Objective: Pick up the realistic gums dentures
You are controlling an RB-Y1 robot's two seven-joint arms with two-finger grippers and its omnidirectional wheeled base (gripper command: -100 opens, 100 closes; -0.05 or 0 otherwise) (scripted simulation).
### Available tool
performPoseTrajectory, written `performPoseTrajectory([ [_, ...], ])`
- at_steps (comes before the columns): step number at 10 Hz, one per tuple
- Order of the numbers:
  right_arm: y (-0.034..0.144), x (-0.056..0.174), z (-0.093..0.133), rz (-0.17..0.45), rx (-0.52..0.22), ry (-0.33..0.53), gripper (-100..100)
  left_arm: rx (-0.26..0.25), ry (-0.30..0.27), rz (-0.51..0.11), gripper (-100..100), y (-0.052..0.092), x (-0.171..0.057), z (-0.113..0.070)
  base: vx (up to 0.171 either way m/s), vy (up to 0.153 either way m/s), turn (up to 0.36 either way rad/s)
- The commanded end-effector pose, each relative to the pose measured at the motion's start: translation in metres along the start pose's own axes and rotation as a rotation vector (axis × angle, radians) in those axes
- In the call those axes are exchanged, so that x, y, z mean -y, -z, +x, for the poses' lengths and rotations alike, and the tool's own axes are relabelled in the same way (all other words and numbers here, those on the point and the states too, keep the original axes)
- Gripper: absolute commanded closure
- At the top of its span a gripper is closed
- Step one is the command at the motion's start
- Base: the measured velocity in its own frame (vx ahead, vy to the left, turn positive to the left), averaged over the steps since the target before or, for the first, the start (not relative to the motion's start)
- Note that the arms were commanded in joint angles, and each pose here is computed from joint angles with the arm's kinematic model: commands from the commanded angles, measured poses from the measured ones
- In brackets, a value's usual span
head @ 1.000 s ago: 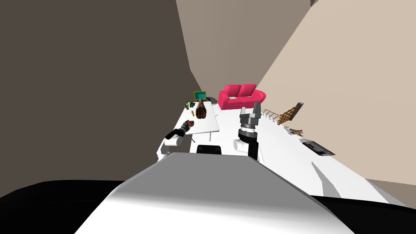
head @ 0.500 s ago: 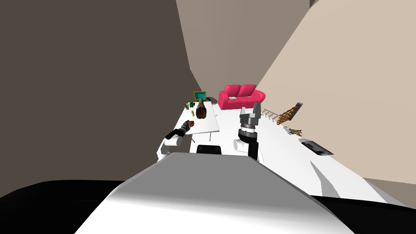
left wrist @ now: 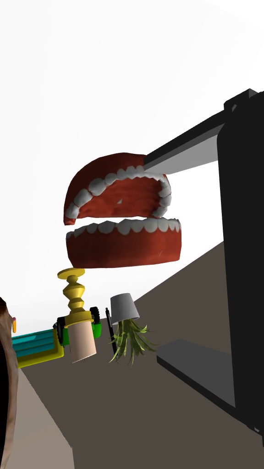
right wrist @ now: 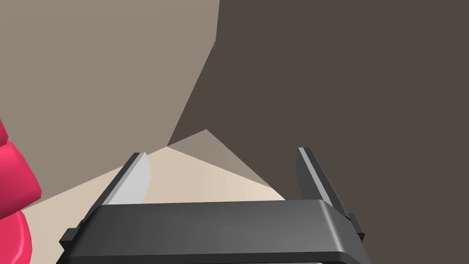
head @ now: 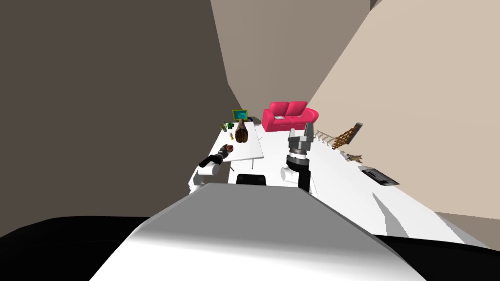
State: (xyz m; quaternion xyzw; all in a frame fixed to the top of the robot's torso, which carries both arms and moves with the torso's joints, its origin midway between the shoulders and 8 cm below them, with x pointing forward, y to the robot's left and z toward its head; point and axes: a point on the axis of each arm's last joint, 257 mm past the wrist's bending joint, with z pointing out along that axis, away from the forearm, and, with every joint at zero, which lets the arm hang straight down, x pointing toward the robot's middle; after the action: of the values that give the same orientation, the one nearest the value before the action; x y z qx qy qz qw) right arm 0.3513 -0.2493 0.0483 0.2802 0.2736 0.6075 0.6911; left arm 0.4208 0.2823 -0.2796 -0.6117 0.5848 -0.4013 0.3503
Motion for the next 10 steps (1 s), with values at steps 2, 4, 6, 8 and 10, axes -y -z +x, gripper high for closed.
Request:
performPoseTrajectory([
  [2,0.0,0.0,0.0,0.0,0.0,0.0,0,-0.003,0.0,-0.002,-100,0.0003,-0.0003,0.0012,-0.008,0.019,0.039],
  [4,0.0,0.0,0.0,0.0,0.0,0.0,0,-0.003,0.0,-0.002,-100,0.0003,-0.0003,0.0012,0.003,0.001,-0.015],
  [6,0.0,0.0,0.0,0.0,0.0,0.0,0,-0.003,0.0,-0.002,-100,0.0003,-0.0003,0.0012,0.008,-0.007,-0.042],
  [8,0.0,0.0,0.0,0.0,0.0,0.0,0,-0.003,0.0,-0.002,0,0.0003,-0.0003,0.0012,0.0,0.0,0.0],
  [10,0.0,0.0,0.0,0.0,0.0,0.0,0,0.004,0.002,0.0,-100,-0.008,-0.0041,-0.0009,0.059,-0.001,-0.038],
])
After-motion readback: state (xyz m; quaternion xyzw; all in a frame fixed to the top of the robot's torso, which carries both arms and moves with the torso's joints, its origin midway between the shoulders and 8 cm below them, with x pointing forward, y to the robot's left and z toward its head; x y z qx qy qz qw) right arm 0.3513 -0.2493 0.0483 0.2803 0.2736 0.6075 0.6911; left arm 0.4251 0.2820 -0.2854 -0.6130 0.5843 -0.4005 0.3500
